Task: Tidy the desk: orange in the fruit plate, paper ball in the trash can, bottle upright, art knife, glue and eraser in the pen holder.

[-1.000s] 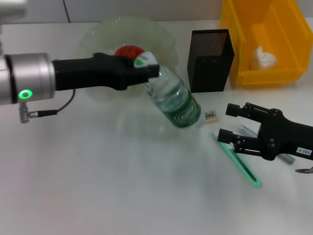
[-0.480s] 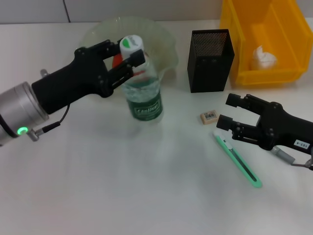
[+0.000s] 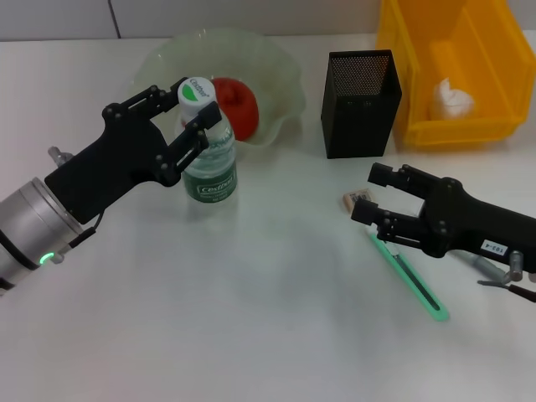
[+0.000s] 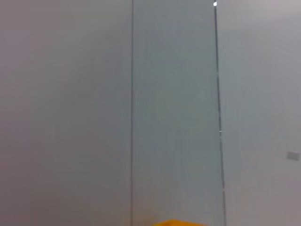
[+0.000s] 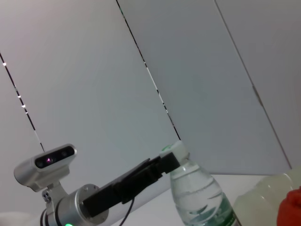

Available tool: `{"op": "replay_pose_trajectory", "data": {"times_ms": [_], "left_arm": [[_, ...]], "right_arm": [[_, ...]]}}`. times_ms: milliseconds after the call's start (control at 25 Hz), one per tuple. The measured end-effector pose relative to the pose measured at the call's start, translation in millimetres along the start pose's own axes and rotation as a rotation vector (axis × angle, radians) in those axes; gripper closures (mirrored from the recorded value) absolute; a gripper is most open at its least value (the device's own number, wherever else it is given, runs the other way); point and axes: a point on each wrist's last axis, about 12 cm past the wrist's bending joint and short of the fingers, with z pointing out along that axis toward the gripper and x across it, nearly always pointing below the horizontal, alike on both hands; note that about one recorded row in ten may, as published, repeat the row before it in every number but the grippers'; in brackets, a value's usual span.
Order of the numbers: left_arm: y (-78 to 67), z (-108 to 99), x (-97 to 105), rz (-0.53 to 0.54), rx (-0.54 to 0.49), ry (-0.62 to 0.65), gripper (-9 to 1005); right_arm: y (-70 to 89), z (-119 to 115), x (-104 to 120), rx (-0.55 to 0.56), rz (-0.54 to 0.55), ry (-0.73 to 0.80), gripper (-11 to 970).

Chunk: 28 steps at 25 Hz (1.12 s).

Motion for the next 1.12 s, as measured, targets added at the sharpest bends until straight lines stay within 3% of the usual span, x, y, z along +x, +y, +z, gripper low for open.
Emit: {"op": "replay_pose_trajectory", "data": {"times_ms": [320, 640, 840, 880, 960, 1120], "left_arm": [[-1.0, -4, 7, 0.004, -0.057, 0.01, 557], [-1.0, -8, 8, -0.011, -0.085, -0.005, 377], [-2.9, -27, -7, -0.023, -0.112, -0.15, 228], [-3.3, -40, -15, -0.036, -0.089, -0.2, 197], [-2.4, -46, -19, -0.051, -0.066, -0.213, 197], [2.1, -65, -28, -0.109, 0.114, -0.105, 197]], "right_arm": [[-1.8, 7, 1, 0.001, 0.003, 0.009, 145], [-2.3, 9, 2, 0.004, 0.0, 0.012, 145], [-2.5, 8, 0, 0.005, -0.001, 0.004, 145], [-3.3, 5, -2, 0.008, -0.003, -0.001, 145], [-3.9, 3, -4, 0.008, -0.005, -0.003, 145], [-10.8, -11, -26, 0.02, -0.03, -0.004, 145]]}}
